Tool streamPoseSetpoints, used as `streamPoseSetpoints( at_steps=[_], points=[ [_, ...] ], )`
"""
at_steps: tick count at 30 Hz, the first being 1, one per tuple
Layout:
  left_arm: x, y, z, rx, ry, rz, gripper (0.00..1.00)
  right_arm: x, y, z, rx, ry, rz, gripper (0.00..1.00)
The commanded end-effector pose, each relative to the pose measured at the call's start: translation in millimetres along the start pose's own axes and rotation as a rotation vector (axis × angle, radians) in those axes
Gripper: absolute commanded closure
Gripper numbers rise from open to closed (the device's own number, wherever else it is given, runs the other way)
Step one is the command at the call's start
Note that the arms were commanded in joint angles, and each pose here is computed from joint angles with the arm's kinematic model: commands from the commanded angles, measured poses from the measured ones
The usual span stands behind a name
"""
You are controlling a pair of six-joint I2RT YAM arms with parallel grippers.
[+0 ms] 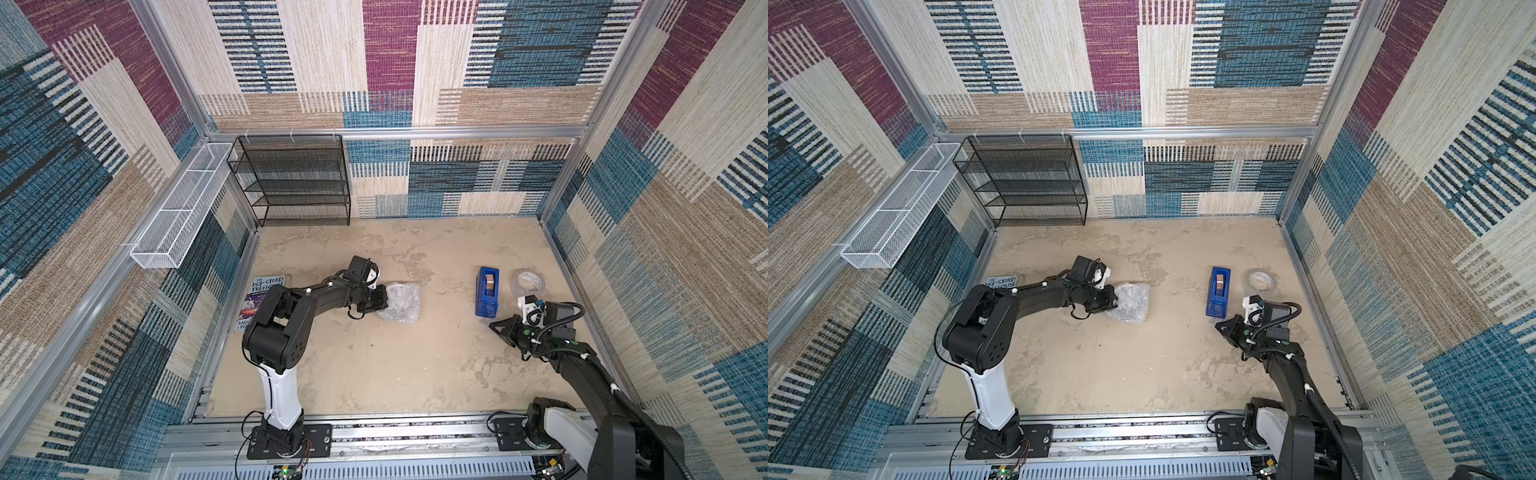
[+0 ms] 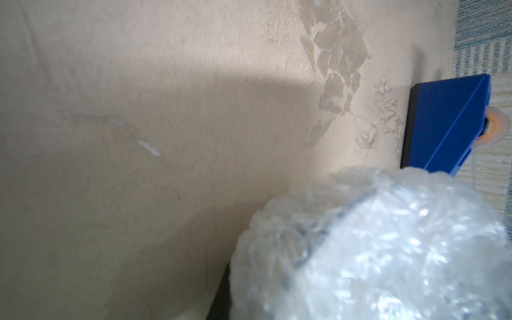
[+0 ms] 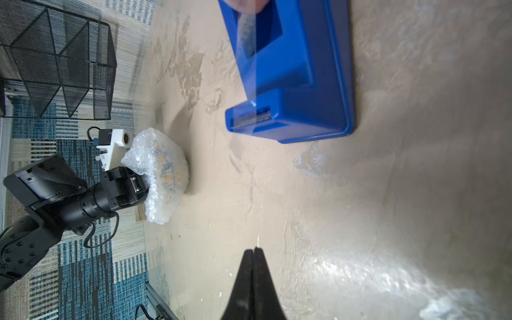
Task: Wrap bowls in bubble wrap
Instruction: Tear off the tape using the Tape Cutter.
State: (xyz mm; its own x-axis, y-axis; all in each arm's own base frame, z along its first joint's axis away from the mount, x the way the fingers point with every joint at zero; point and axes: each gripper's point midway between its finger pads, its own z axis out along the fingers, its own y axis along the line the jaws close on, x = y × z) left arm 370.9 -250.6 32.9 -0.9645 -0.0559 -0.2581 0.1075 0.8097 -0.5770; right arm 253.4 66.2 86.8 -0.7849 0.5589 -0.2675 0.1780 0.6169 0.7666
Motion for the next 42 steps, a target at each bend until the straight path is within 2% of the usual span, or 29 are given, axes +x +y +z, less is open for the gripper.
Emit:
streamPoseSetpoints(
  at_steps=[1, 6, 7, 8, 21, 29, 36, 40, 42],
  points=[
    [0.0, 0.6, -0.4, -0.004, 0.004, 0.018, 1.00, 9.2, -2.9, 0.6, 0.002, 0.028, 0.043, 1.00],
    [-0.2, -1.3, -2.6, 0.000, -0.001, 0.020, 1.00, 7.0, -14.5, 8.0, 0.028, 0.025, 0.055, 1.00],
    [-0.9, -1.4, -3.3, 0.000, -0.004, 0.021, 1.00, 3.9, -17.4, 9.3, 0.044, 0.015, 0.055, 0.90],
    [-0.5, -1.7, -3.6, 0.001, -0.003, 0.021, 1.00, 1.9, -20.9, 11.8, 0.054, 0.014, 0.058, 1.00],
    [2.0, -3.6, -5.6, 0.015, -0.005, 0.021, 1.00, -19.1, -23.4, 28.6, 0.064, 0.038, 0.045, 1.00],
    [2.6, -2.8, -4.3, 0.014, -0.001, 0.019, 1.00, 0.8, -20.9, 49.6, 0.071, 0.117, 0.046, 1.00],
    [2.3, -3.9, -5.7, 0.017, -0.004, 0.019, 1.00, -4.9, -16.3, 57.8, 0.054, 0.130, 0.053, 1.00],
    [3.4, -1.3, -6.3, 0.002, 0.000, 0.024, 1.00, 20.7, -12.7, 76.4, 0.056, 0.226, 0.054, 1.00],
    [3.4, -1.5, -5.5, 0.001, 0.004, 0.026, 1.00, 38.9, -1.7, 85.6, 0.010, 0.277, 0.067, 1.00]
  ],
)
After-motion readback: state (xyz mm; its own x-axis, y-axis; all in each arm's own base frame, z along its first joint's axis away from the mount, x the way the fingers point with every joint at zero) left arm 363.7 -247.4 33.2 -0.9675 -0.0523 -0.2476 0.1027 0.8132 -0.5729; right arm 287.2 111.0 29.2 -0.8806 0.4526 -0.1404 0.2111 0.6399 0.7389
